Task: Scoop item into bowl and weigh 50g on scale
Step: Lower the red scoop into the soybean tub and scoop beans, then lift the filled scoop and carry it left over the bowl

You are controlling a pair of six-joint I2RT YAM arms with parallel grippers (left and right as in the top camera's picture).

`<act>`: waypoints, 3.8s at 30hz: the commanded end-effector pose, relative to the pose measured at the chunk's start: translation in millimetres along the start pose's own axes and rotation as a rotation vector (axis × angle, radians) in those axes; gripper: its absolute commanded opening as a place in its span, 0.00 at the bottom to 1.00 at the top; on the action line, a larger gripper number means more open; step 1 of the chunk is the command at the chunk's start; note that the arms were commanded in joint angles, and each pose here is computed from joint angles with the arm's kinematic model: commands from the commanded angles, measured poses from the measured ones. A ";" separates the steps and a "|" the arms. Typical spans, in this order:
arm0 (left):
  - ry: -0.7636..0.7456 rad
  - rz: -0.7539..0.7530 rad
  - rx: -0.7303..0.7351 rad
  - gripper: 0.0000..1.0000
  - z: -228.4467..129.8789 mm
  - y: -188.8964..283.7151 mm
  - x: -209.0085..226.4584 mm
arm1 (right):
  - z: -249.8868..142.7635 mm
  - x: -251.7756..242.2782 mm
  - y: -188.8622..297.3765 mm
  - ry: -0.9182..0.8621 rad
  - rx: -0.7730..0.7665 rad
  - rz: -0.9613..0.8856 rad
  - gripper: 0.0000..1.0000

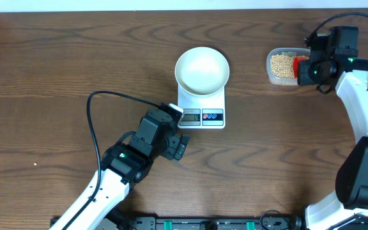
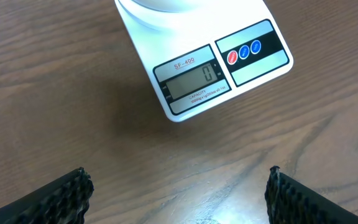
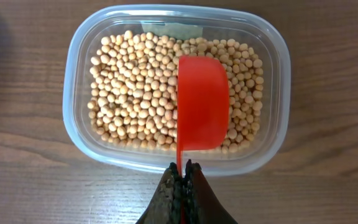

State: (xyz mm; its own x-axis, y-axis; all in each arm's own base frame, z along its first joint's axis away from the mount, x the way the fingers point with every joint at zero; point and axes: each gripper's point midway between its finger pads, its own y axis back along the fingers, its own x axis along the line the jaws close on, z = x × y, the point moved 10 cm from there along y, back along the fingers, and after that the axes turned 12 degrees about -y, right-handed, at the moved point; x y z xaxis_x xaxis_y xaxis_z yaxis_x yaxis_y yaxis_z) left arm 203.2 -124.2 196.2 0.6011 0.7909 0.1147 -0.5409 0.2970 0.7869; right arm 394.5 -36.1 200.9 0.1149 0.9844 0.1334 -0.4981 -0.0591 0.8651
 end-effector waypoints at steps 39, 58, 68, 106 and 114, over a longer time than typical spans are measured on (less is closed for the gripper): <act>0.003 0.006 -0.016 0.91 6.0 2.4 0.6 | -14.5 -71.6 -23.9 -0.478 0.128 0.598 0.01; 0.003 0.006 -0.016 0.91 6.0 2.4 0.6 | -35.2 -59.5 -84.1 -0.556 0.275 0.715 0.01; 0.002 0.006 -0.016 0.91 6.0 2.4 0.6 | -28.7 -54.4 -76.1 -0.542 0.245 0.886 0.01; 0.003 0.006 -0.016 0.91 6.0 2.4 0.6 | -30.3 -118.0 -43.3 -0.634 0.075 1.130 0.01; 0.003 0.006 -0.016 0.91 6.1 2.4 0.6 | -25.5 -112.1 -36.0 -0.612 0.054 1.263 0.01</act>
State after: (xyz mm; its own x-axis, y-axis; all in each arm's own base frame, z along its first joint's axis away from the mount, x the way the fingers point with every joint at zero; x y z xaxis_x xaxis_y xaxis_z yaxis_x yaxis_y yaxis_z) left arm 203.2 -124.2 196.2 0.6013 0.7907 0.1150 -0.5409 0.2970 0.7869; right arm 378.8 -144.0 139.7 0.0469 0.1279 0.9907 -0.5375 -0.8327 0.1329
